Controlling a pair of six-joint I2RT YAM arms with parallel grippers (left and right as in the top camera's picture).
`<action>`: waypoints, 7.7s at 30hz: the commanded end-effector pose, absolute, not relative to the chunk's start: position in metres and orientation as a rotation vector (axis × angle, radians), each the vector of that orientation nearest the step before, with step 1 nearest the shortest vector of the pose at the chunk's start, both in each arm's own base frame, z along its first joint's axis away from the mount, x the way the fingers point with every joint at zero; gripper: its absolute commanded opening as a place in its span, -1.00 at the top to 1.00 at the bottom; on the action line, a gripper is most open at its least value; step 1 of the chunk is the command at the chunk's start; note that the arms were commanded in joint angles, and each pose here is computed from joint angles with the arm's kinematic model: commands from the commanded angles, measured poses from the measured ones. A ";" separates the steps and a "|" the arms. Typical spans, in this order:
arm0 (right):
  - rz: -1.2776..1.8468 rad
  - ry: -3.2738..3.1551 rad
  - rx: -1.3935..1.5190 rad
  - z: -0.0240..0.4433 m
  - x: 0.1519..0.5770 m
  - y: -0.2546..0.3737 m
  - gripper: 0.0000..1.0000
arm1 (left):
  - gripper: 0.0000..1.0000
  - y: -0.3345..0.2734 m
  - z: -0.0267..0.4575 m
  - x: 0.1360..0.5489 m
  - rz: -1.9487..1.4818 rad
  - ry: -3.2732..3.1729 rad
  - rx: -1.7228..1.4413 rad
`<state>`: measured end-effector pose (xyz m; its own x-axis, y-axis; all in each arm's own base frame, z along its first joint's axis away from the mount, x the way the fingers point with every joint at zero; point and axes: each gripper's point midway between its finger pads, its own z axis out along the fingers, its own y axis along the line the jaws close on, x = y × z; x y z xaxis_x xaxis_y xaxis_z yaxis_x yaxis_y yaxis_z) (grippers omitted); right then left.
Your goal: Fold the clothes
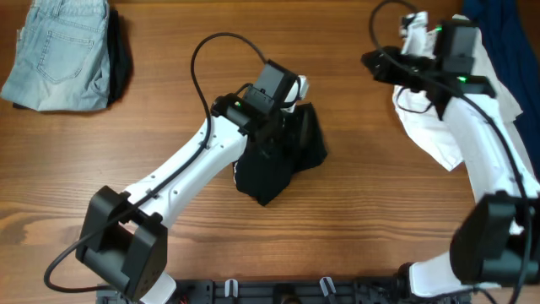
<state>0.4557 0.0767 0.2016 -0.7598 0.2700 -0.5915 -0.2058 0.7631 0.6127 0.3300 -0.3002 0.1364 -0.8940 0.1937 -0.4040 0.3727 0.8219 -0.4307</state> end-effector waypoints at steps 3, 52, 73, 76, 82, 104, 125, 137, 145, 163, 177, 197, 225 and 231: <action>0.970 2.296 -0.046 0.202 0.437 0.090 0.89 | -1.00 -0.297 0.197 0.354 -0.848 2.560 0.358; 0.773 2.967 -0.281 0.082 0.311 0.156 -0.28 | -1.00 -0.026 0.243 0.397 -0.471 2.565 -0.365; 0.601 2.807 -0.169 0.041 0.390 0.151 0.91 | -1.00 -0.058 0.195 0.393 -0.419 2.731 -0.249; 0.609 2.717 -0.132 0.059 0.411 0.145 0.92 | -1.00 -0.058 0.195 0.393 -0.419 2.731 -0.249; 0.517 2.712 -0.077 0.053 0.421 0.126 -0.15 | -1.00 -0.058 0.195 0.392 -0.420 2.736 -0.250; 0.640 2.656 0.166 0.077 0.430 0.054 -0.37 | 0.92 -0.248 0.021 0.265 -0.348 3.035 0.679; 0.628 2.655 0.135 0.077 0.430 0.054 -0.36 | 0.07 -0.011 0.019 0.404 0.397 2.868 0.040; 0.629 2.659 0.136 0.077 0.429 0.054 -0.46 | -0.99 -0.163 0.095 0.345 -0.006 2.832 0.879; 0.617 2.671 0.108 0.075 0.427 0.053 -0.47 | -0.87 -0.204 0.075 0.306 -0.146 2.727 1.332; 0.594 2.686 0.118 0.073 0.425 0.050 -0.47 | -0.22 -0.151 -0.031 0.320 0.173 3.000 1.131; 0.594 2.687 0.118 0.073 0.424 0.050 -0.47 | 0.92 -0.098 0.094 0.405 0.316 2.853 0.610; 0.596 2.694 0.124 0.072 0.423 0.051 -0.47 | 0.92 0.230 0.322 0.469 0.650 2.098 -0.362; 0.600 2.701 0.128 0.071 0.421 0.052 -0.49 | -1.00 0.190 0.156 0.595 0.299 2.143 -0.355; 0.599 2.700 0.128 0.072 0.422 0.052 -0.49 | -0.99 0.185 0.247 0.570 0.307 2.039 -0.349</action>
